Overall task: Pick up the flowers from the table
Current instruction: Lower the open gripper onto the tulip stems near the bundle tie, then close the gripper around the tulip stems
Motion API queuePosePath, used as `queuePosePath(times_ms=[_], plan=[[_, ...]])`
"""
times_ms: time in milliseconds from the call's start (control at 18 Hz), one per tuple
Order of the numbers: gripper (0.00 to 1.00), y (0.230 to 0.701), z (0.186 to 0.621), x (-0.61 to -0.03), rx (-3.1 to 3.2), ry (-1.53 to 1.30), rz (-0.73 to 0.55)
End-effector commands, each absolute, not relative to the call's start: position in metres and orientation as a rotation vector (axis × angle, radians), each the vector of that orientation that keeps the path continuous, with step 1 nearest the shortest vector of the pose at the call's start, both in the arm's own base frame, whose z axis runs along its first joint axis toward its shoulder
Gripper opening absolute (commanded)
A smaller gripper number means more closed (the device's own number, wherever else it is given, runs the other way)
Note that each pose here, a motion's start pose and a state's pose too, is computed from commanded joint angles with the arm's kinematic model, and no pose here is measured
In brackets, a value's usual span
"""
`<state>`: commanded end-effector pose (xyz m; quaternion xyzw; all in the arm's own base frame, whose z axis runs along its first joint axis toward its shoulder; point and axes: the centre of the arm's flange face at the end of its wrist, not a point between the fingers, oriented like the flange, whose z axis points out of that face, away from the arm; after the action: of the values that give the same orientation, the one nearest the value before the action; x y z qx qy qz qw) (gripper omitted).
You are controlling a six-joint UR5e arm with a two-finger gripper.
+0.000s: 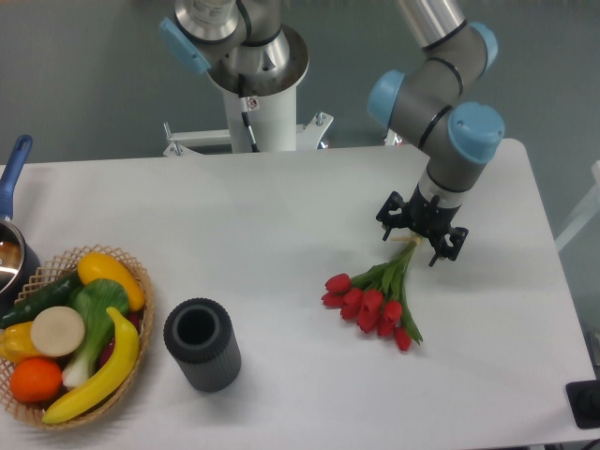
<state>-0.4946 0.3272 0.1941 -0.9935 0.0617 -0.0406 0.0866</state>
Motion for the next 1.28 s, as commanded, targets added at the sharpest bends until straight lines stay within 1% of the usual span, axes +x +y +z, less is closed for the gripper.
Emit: queuePosePath(times_ms=[111, 556, 889, 944, 1111, 1167, 1278], plan=[[1.0, 0.328, 0.195, -0.497, -2.959, 0.187, -0.116], [1.0, 0.328, 0.175, -0.498, -2.966, 0.182, -0.165], [1.0, 0.329, 0.174, -0.497, -2.965, 0.184, -0.17], [0.97, 0.33, 0.174, -0.497, -2.965, 0.186, -0.17], [0.7, 0.332, 0.175, -0.498, -2.963, 0.191, -0.167], [0.66, 0.333, 0.174, -0.499, -2.963, 0.191, -0.167], [0.63, 0.335, 0.175, -0.502, -2.962, 0.196, -0.162]])
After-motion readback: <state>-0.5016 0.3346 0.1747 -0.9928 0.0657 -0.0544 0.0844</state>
